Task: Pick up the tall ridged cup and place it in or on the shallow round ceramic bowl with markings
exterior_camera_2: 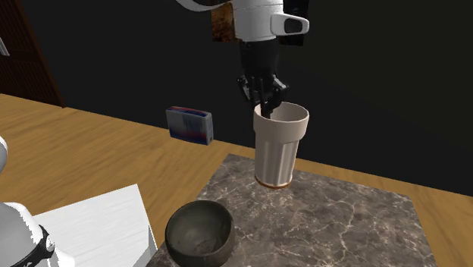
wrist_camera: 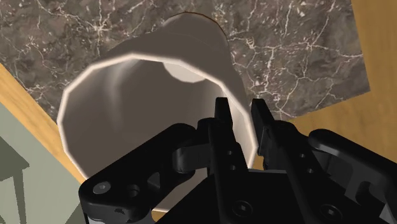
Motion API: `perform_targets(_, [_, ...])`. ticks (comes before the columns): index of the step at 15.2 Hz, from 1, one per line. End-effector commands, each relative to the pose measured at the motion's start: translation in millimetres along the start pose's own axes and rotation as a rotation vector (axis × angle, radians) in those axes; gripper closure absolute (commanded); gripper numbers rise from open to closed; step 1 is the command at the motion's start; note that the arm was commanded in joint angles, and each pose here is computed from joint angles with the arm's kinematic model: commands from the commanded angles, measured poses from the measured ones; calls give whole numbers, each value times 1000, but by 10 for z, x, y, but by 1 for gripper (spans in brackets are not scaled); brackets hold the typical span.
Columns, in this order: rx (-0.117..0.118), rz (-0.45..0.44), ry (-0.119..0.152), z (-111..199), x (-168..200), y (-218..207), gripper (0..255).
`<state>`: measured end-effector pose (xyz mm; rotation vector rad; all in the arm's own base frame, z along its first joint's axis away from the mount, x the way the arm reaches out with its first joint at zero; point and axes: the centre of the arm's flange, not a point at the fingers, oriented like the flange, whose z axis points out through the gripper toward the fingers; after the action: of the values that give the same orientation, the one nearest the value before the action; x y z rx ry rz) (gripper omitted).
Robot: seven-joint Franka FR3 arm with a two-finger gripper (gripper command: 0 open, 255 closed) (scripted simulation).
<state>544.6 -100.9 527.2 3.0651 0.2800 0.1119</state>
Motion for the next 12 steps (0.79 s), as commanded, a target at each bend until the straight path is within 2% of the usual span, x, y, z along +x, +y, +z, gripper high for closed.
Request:
perform_targets(1, [0, 0, 1, -105, 9, 6, 255])
perform_targets(5, [0, 0, 1, -283, 21, 18, 255])
perform_targets(12, [0, 0, 1, -612, -839, -58, 255])
